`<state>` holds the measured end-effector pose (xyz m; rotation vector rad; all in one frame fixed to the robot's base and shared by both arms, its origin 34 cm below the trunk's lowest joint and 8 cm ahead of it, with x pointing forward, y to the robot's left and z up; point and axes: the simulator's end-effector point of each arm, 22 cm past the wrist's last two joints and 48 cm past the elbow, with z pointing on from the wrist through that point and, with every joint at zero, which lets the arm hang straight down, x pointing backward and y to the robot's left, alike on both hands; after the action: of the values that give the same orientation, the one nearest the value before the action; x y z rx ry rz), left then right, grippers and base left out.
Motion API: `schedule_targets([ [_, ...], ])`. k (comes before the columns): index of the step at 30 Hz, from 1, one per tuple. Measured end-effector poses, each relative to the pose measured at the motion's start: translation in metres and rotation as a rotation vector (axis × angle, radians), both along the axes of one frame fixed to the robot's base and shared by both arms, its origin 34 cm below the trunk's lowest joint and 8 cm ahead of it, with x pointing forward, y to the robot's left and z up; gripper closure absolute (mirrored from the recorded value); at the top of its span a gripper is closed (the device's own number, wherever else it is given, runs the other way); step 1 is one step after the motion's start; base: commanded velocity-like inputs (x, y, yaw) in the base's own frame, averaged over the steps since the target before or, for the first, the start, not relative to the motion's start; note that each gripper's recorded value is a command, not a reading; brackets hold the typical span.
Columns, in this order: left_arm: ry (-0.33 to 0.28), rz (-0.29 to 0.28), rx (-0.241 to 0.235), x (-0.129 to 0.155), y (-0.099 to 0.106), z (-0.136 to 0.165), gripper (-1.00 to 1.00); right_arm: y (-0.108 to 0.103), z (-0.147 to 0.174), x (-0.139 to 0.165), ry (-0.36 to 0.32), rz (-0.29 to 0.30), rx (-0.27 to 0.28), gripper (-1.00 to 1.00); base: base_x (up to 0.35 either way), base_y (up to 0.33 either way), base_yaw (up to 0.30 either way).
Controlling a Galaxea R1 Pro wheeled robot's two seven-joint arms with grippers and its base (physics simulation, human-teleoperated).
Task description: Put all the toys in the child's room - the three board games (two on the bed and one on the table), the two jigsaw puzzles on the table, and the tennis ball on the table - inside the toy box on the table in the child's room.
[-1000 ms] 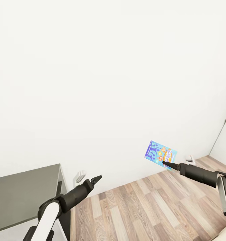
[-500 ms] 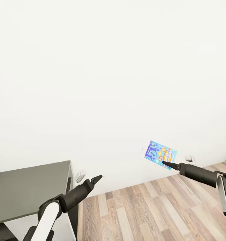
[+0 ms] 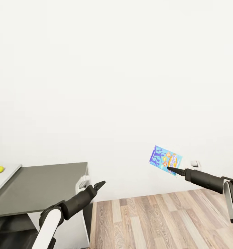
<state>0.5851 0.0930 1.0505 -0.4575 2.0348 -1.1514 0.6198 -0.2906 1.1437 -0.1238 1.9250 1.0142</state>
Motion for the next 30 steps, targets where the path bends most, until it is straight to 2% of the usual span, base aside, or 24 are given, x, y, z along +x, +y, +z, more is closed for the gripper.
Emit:
schedule_targets([
  [30, 0.000, 0.001, 0.001, 0.0000, -0.0005, 0.0000, -1.00, 0.0006, -0.0035, 0.0025, 0.007, -0.011, -0.009, 1.00, 0.000, 0.000, 0.296],
])
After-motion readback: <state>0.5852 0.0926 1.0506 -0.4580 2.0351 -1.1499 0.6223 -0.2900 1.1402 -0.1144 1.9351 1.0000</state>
